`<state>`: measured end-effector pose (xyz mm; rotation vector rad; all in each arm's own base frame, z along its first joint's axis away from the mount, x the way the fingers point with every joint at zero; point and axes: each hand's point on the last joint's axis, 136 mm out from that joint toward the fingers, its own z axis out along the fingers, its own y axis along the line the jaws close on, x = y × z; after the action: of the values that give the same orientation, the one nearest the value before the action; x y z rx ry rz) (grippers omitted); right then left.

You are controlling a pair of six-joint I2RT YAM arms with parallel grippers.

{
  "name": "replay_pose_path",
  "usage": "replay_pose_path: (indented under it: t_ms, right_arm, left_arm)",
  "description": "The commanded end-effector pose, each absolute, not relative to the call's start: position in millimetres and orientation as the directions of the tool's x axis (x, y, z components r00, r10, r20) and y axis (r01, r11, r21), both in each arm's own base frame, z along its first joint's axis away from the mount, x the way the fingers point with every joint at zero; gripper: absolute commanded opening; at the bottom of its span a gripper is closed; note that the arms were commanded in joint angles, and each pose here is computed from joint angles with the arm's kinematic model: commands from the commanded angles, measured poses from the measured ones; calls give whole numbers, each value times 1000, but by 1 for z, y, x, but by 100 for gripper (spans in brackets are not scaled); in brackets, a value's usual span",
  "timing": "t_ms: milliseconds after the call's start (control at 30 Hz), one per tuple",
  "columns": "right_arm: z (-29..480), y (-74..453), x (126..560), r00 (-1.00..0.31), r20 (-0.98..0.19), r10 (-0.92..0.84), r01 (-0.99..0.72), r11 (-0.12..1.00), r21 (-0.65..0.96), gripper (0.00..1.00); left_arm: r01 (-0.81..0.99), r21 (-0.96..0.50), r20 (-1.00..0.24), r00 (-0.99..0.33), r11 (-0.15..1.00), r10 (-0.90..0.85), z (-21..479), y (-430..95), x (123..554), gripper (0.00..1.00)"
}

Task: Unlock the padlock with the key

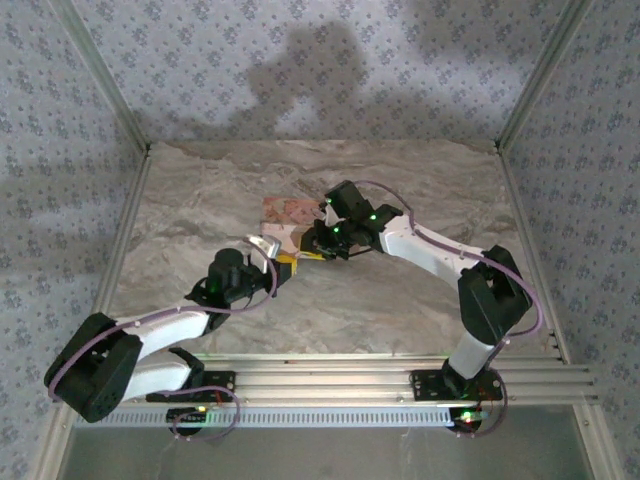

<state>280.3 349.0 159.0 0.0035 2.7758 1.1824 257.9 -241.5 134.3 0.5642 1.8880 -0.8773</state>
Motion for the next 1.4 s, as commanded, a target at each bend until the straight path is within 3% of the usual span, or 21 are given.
replay_pose_path:
  t_ms: [0,533,1367]
  right_arm:
    - [191,357,276,-985,-171,25,-118,625,772,0]
    - [193,366,274,-988,-154,21,-111,594,796,0]
    - [173,360,265,-987,-155,-37,-140,663,735,0]
  left_arm:
    - [707,-331,-925,-376,625,-64,162,-243,267,0]
    - [733,-370,-908,-414,570,-56,160,-264,266,0]
    - [735,-450,-880,-460,508,-115,183,-265,265,0]
